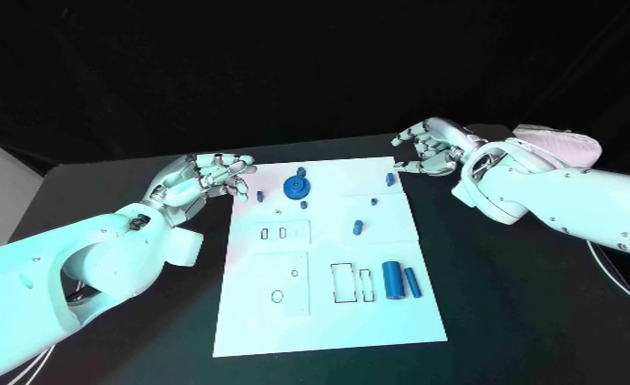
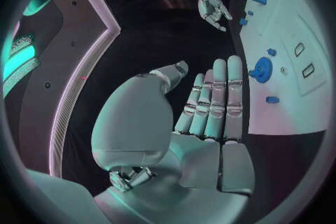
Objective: Assemble the parts on the task board
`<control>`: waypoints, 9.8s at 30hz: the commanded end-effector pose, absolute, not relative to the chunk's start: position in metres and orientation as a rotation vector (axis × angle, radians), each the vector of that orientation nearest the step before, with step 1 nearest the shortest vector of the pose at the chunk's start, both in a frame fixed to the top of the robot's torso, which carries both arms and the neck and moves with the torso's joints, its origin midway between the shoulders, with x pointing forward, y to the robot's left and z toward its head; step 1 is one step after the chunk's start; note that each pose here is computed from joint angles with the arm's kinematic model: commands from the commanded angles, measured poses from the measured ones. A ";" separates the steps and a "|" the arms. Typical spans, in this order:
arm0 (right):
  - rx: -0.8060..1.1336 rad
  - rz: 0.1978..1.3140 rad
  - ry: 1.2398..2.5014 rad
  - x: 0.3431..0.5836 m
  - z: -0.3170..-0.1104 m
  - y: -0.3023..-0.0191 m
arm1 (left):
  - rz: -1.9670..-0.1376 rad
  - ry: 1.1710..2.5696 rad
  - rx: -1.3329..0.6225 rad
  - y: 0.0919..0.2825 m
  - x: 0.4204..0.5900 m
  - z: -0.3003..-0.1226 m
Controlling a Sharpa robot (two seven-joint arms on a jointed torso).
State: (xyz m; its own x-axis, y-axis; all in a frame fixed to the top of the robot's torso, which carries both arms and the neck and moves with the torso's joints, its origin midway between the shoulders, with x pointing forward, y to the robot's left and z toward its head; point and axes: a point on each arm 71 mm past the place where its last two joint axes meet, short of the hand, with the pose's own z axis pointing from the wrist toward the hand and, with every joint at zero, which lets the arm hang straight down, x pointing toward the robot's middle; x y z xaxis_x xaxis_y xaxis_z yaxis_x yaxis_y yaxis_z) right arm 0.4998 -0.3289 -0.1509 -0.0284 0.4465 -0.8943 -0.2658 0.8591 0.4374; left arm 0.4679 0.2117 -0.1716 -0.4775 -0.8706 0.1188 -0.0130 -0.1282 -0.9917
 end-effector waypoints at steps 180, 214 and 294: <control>-0.070 0.675 1.596 0.434 -0.242 -0.087 | -1.701 1.522 -1.003 0.205 0.470 -0.175; -0.068 0.692 1.588 0.435 -0.242 -0.087 | -1.698 1.523 -1.004 0.206 0.471 -0.175; 0.663 0.944 1.477 0.508 -0.152 -0.204 | -0.445 2.435 -0.090 0.123 0.521 -0.188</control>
